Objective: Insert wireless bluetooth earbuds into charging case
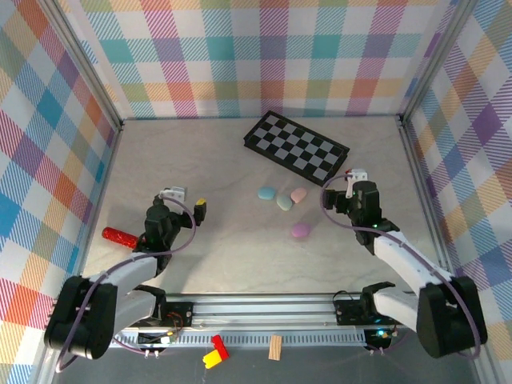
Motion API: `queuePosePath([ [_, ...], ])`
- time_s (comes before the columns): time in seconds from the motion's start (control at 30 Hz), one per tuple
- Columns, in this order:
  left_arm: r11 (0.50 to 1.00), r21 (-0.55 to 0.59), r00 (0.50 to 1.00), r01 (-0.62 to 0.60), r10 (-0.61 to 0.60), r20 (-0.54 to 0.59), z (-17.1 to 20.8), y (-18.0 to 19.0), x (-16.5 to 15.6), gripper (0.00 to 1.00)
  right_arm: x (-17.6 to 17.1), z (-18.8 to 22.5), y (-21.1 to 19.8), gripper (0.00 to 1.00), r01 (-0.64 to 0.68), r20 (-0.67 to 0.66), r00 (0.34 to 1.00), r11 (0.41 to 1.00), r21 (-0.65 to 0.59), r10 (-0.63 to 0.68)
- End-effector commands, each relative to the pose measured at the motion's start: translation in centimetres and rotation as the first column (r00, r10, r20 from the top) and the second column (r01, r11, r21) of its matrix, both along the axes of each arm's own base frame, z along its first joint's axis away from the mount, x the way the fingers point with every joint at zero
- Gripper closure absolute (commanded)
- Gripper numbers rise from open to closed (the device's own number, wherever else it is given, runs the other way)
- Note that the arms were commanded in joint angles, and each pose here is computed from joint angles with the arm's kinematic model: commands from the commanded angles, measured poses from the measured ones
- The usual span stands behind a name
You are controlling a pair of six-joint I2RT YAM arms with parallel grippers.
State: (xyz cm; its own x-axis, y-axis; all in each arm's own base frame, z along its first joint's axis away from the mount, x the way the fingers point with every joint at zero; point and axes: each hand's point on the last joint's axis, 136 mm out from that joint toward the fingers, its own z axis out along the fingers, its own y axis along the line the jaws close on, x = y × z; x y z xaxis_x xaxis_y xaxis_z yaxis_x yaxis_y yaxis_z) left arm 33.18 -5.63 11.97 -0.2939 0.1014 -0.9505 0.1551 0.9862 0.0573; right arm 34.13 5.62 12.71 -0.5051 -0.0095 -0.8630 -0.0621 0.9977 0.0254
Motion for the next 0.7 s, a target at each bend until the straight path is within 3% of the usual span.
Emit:
queuePosePath([
  [0.0,0.997,-0.057,0.995,-0.055,0.060,0.082,1.1,1.1,1.2,0.00,2.5,1.9,0.1,0.01,-0.060,0.185,0.980,0.997,-0.040,0.067],
  [0.3,0.994,-0.070,0.994,-0.084,0.088,0.062,-1.2,2.0,4.1,0.00,4.8,-1.5,-1.3,0.01,-0.077,0.169,0.982,0.997,-0.033,0.081],
  [0.6,0.978,-0.089,0.978,-0.189,0.179,-0.110,-3.9,4.0,7.0,0.00,5.9,-3.5,-3.3,0.01,-0.052,0.122,0.992,0.995,0.088,0.041],
  [0.67,0.974,-0.104,0.976,-0.200,0.190,-0.105,-3.8,4.5,7.0,0.00,5.8,-3.4,-3.3,0.01,-0.051,0.127,0.991,0.995,0.089,0.040],
])
